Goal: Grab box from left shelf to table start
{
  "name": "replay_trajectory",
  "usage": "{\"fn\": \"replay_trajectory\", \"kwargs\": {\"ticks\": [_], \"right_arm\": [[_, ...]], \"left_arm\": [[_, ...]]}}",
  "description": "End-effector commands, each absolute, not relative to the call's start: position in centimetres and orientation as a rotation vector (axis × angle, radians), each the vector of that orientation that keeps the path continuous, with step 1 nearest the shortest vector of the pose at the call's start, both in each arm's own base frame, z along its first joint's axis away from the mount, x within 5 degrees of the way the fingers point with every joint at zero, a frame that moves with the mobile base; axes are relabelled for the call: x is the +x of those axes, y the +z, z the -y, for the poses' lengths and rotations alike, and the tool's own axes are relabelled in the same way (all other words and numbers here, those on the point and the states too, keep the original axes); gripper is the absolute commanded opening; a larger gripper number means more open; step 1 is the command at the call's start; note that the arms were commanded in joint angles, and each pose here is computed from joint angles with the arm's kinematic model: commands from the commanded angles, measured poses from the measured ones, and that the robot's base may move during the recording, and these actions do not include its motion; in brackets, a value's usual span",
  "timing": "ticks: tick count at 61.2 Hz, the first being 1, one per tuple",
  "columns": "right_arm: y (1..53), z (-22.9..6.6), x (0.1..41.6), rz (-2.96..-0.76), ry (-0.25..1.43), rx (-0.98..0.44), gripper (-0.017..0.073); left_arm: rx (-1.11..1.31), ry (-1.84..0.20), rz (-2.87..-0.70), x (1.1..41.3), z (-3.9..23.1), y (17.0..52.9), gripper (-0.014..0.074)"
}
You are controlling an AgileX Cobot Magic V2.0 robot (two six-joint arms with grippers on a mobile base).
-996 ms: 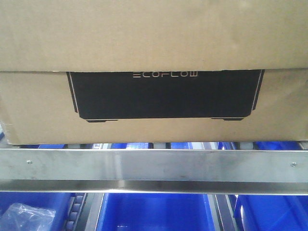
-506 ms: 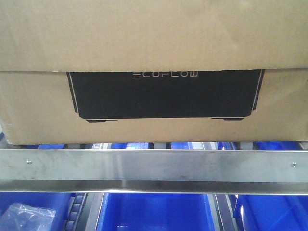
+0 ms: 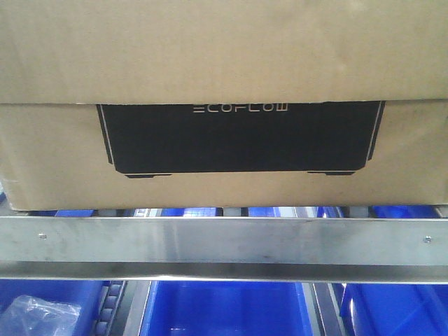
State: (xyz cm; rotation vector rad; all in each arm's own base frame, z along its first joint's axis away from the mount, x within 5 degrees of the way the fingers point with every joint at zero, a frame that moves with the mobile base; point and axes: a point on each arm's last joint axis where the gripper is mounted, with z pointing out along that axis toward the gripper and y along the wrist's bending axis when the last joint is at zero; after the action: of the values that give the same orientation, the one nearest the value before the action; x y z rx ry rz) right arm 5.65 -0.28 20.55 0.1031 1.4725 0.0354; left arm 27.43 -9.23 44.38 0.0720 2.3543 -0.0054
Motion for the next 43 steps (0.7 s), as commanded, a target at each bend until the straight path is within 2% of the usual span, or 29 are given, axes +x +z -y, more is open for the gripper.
{"fn": "replay_trajectory", "kwargs": {"ticks": [1, 21, 43], "right_arm": [[21.5, 0.3, 5.5, -1.375, 0.017, 0.093, 0.0018], [21.5, 0.3, 5.5, -1.375, 0.017, 0.093, 0.0018], [21.5, 0.3, 5.5, -1.375, 0.017, 0.093, 0.0018]], "left_arm": [[0.046, -0.057, -2.322, 27.7, 8.8, 45.8, 0.0384], [0.023, -0.058, -2.438, 29.7, 8.1, 43.6, 0.0384], [0.024, -0.066, -2.458, 30.1, 8.3, 43.1, 0.0384]]}}
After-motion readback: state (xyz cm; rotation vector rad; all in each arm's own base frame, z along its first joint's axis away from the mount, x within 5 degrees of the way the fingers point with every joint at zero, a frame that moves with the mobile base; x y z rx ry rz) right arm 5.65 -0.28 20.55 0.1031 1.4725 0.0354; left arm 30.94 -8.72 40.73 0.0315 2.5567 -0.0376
